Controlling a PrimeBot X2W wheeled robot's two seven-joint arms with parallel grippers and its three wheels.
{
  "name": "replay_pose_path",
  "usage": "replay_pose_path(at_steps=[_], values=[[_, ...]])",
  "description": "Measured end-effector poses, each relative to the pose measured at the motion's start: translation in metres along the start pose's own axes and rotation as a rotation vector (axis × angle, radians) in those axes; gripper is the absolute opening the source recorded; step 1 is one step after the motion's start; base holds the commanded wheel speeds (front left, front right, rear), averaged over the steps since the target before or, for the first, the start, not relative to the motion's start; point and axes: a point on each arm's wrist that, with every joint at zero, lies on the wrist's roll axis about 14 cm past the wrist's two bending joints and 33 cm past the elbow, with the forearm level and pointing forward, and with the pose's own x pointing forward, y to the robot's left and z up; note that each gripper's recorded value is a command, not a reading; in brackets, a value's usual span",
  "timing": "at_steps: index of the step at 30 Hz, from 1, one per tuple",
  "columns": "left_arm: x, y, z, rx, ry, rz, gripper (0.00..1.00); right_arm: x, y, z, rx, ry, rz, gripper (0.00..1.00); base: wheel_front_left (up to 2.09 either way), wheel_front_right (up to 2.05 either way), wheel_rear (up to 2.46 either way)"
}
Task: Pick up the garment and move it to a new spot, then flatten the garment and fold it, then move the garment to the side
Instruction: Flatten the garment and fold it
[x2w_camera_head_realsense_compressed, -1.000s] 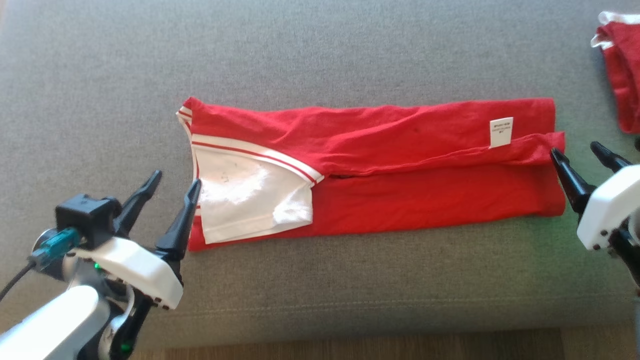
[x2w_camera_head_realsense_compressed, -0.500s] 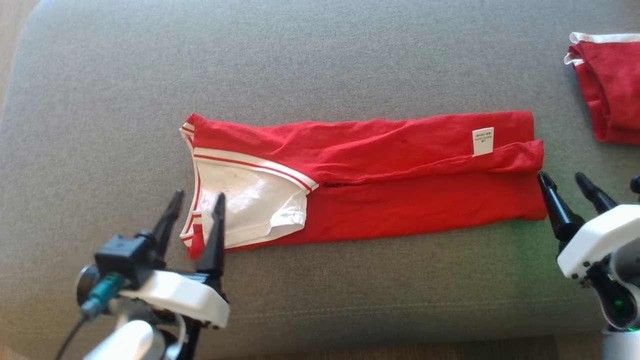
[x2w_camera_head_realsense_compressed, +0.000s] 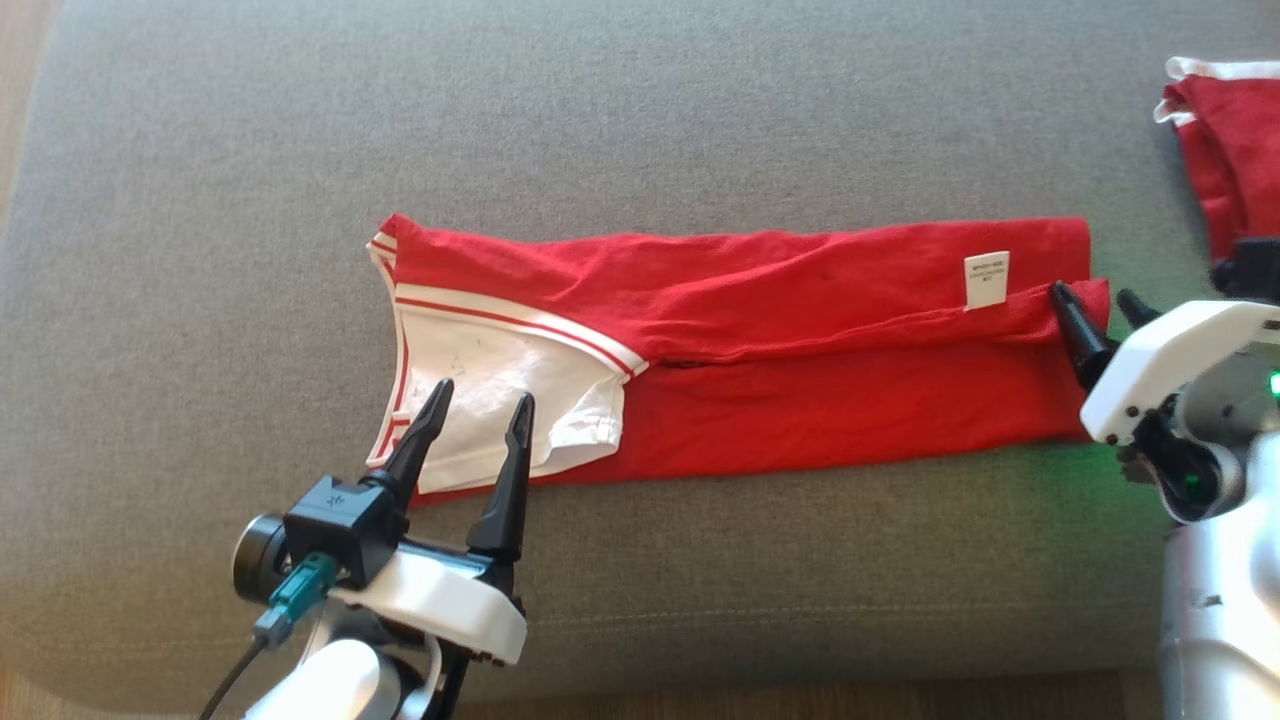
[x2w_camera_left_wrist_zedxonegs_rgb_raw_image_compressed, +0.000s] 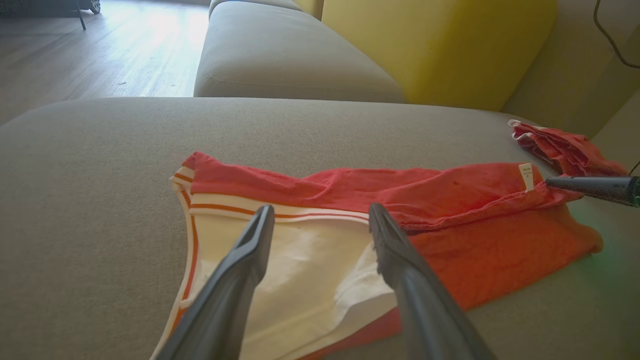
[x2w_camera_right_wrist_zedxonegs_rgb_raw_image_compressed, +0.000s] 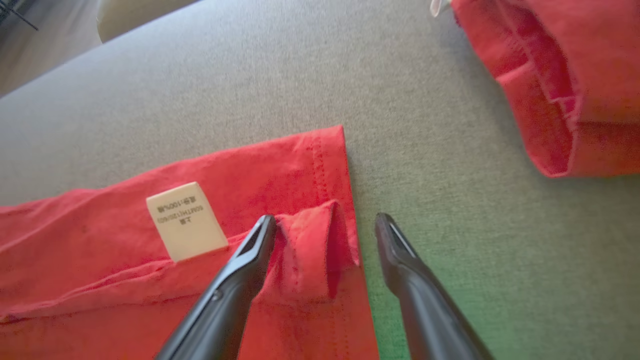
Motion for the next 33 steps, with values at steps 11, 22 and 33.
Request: replay_pose_path(at_steps=[11,22,33], values=[[0.008,0.003,-0.011,-0.009,0.017,-0.001,1.00,0.018,-0.006,-0.027,-0.088,0.159,-0.036,1.00,0.00,0.00,0.00],[0.012,0.007,-0.008,-0.010,-0.003,0.003,1.00,-0.006,-0.014,-0.047,-0.083,0.222,-0.024,1.00,0.00,0.00,0.00],[0.014,0.005,0.000,0.005,-0.035,-0.019,1.00,-0.013,-0.009,-0.053,-0.060,0.218,-0.010,0.00,0.00,0.00,0.00]])
